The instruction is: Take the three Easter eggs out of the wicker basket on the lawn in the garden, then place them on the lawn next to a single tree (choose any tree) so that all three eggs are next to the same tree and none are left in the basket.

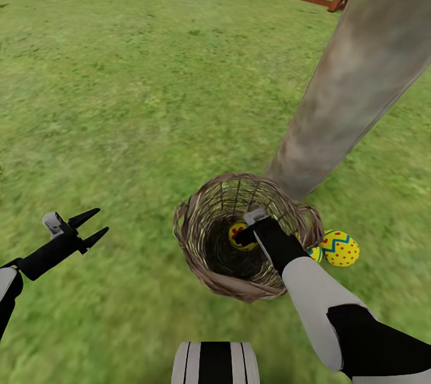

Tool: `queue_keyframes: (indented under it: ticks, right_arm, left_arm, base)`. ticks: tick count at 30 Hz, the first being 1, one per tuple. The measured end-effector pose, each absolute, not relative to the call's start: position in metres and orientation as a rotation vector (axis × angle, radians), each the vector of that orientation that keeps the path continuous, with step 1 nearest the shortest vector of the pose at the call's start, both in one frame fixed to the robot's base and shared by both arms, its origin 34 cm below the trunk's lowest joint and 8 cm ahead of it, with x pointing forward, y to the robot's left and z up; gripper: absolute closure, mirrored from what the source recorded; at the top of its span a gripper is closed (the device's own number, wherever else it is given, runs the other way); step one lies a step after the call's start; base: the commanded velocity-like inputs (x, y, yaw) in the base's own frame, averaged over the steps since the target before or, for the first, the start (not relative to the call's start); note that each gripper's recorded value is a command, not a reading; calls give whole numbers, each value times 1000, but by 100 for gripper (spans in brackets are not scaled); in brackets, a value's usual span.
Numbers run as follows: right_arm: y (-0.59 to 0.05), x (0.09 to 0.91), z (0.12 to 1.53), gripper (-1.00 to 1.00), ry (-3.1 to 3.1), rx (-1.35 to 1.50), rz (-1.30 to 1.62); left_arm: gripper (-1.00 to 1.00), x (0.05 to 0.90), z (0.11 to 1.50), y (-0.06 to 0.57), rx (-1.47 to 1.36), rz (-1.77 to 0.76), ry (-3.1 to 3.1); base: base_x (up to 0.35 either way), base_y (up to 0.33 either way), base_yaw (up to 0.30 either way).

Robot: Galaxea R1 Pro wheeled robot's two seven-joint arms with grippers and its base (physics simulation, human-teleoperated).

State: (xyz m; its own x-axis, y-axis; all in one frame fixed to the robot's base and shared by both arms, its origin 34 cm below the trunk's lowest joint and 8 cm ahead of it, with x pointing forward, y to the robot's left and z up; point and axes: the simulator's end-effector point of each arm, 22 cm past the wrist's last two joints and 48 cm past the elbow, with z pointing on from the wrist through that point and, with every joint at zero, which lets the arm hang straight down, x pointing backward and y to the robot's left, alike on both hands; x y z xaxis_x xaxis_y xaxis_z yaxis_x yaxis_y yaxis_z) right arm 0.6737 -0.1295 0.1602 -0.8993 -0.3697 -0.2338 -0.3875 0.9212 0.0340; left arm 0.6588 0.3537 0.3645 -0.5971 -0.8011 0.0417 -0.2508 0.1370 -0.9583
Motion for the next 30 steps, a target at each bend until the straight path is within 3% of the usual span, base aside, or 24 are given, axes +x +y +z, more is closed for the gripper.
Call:
queue_keyframes:
  ticks: [13,18,28,30]
  right_arm:
    - [-127,683,189,100,2826,-570,110]
    - [-140,737,263,100,2756,-470,56]
    - [-95,736,345,100,2684,-455,400]
    - [-73,724,356,100,2665,-490,581]
  left_arm:
    - [-100,665,396,354,-960,-1487,1894]
    - [-100,666,408,353,-942,-1491,1881]
    - [-100,670,432,353,-906,-1499,1852]
    - [-100,670,437,352,-899,-1500,1847]
  base:
    - [-155,0,0]
    - [-167,0,0]
    - [-2,0,0]
    - [-158,0,0]
